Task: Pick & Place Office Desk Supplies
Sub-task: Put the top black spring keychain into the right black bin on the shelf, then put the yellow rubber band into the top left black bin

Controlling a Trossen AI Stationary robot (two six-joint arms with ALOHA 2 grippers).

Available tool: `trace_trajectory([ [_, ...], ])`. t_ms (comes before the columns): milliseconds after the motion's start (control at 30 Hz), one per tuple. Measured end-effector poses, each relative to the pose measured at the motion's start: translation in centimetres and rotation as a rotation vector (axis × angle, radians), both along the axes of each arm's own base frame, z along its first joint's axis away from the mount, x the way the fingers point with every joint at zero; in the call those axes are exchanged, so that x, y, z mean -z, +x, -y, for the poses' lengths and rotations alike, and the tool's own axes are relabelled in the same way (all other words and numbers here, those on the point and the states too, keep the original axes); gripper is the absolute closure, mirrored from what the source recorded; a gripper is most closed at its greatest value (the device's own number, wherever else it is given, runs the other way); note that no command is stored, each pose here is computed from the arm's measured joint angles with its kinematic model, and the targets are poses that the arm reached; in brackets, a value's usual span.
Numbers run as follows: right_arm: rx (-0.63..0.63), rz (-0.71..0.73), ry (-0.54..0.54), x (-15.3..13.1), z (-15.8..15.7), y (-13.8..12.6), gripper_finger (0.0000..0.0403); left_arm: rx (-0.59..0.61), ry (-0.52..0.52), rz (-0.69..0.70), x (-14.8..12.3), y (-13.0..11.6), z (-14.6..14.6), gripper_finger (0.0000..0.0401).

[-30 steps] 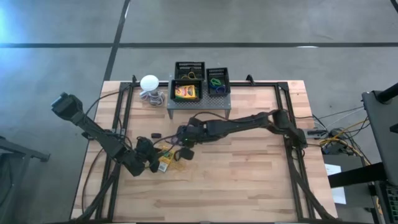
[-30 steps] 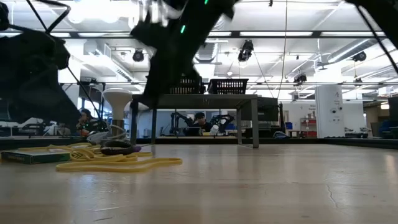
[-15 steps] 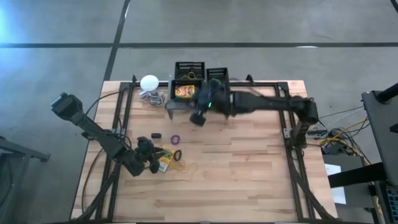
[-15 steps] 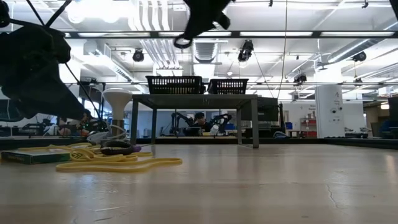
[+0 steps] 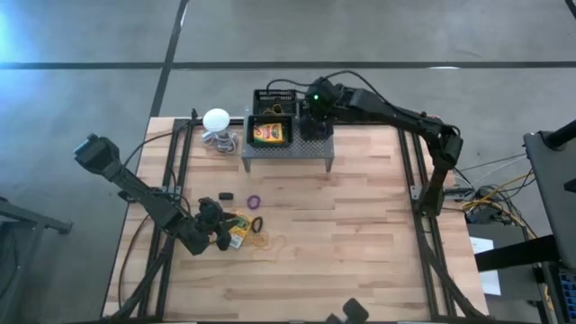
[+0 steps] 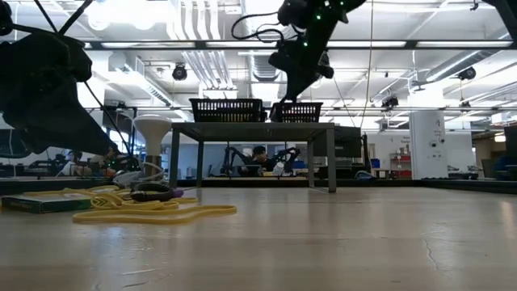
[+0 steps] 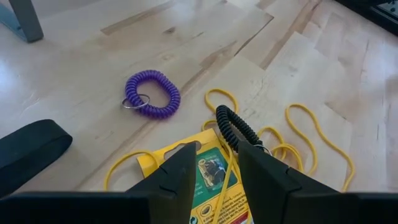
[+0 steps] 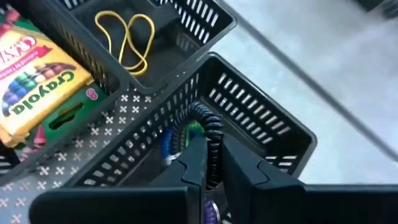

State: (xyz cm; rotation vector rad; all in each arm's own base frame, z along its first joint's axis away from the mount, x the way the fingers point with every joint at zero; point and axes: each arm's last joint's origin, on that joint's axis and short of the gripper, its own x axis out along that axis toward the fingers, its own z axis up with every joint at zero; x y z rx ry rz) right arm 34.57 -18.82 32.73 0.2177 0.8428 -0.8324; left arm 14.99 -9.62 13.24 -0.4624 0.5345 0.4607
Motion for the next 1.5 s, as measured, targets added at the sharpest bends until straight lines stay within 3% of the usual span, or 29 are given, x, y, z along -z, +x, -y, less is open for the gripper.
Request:
trace_trajectory([
  [167, -0.016, -0.02, 0.076, 0.6, 1.1, -0.7, 0.0369, -0.002, 0.0, 0.005, 0.0, 0.0, 0.0, 0.0276],
  [300, -0.024, -0.067, 0.094, 0.8, 1.2, -1.2, 0.0334, -0.004, -0.014, 0.019, -0.1, 0.1, 0.1, 0.0276],
  [500, -0.101, -0.102, 0.045, 0.4, 1.1, -1.3, 0.0258, -0.002, -0.031, 0.043, -0.3, 0.3, 0.2, 0.0276],
  [667, -0.169, -0.062, -0.03, -1.4, -0.4, -1.2, 0.0229, 0.037, -0.042, 0.056, -1.6, 1.1, 0.9, 0.0276],
  [833, -0.366, 0.024, -0.148, -3.9, -5.9, -0.7, 0.0235, 0.106, -0.063, -0.018, -4.4, 2.1, 2.1, 0.0276],
  [967, -0.528, 0.087, -0.18, -3.4, -11.7, -0.8, 0.0245, 0.132, -0.159, -0.153, -6.4, 2.2, 2.6, 0.0276],
  [1133, -0.66, 0.196, -0.15, 0.6, -18.0, -1.5, 0.0256, 0.159, -0.279, -0.31, -7.2, 1.2, 3.5, 0.0276],
  [1267, -0.729, 0.276, -0.077, 5.0, -22.4, -2.1, 0.0262, 0.039, -0.294, -0.408, -6.5, -0.3, 3.1, 0.0276],
  [1367, -0.775, 0.351, -0.022, 7.3, -25.4, -2.7, 0.0265, -0.057, -0.272, -0.46, -5.3, -1.2, 2.3, 0.0276],
  [1500, -0.835, 0.413, 0.026, 9.7, -28.4, -3.3, 0.0266, -0.08, -0.188, -0.39, -3.2, -1.5, 1.4, 0.0276],
])
